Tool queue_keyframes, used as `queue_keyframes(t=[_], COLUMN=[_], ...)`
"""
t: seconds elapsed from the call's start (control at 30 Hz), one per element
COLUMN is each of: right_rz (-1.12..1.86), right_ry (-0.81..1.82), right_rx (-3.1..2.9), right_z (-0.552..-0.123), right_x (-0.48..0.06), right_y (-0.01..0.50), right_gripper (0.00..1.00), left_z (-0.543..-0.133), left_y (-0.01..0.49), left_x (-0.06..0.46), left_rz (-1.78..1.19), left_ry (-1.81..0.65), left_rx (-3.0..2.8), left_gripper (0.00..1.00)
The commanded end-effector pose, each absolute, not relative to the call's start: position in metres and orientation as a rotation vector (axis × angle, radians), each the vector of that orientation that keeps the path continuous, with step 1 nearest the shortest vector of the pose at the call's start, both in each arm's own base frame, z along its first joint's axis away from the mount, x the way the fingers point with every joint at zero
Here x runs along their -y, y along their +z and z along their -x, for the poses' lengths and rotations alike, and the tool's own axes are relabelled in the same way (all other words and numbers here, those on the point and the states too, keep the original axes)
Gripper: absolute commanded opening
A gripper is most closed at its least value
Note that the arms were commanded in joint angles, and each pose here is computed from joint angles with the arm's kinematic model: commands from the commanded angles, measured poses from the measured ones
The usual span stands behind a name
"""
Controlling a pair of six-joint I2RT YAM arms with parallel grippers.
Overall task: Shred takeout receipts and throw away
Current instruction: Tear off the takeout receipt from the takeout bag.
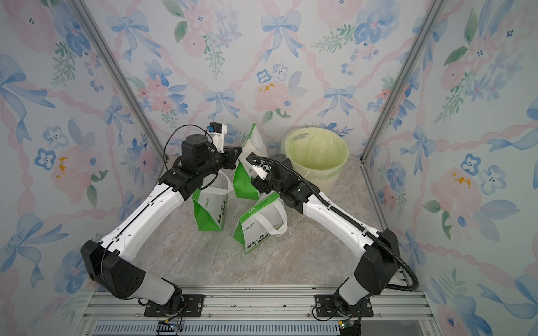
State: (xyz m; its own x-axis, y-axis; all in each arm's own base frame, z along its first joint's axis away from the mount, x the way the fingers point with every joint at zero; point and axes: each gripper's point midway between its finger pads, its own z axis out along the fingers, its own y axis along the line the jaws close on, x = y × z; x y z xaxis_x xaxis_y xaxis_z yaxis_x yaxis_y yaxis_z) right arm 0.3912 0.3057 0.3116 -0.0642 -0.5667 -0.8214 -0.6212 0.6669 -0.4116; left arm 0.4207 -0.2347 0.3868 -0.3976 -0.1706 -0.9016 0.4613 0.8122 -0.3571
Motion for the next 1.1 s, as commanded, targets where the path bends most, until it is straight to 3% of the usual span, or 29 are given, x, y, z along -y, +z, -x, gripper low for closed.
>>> queue_keyframes(t=[0.0, 0.37, 0.67, 1.07], right_rz=[0.942, 0.916, 0.911, 0.964], right_ry=[0.041, -0.134, -0.100, -0.163], right_rx=[-1.704, -1.576, -1.518, -1.538], right_z=[-0.403, -0.416, -0.408, -0.422], right_x=[-0.311, -0.312, -0.320, -0.327], right_y=[0.318, 0.345, 0.358, 0.330], right_gripper=[0.80, 0.71, 0.62, 0.31], left_z=[-0.411, -0.409, -0.410, -0.406], left_y=[0.423, 0.414, 0.407, 0.397], left_x=[0.233, 0.232, 0.233, 0.236], left_rz=[-0.227, -0.226, -0.227, -0.250], left_ry=[-0.712, -0.707, -0.693, -0.706], left_rx=[-1.749, -1.768, -1.780, -1.801], left_gripper=[0.00, 0.00, 0.00, 0.00])
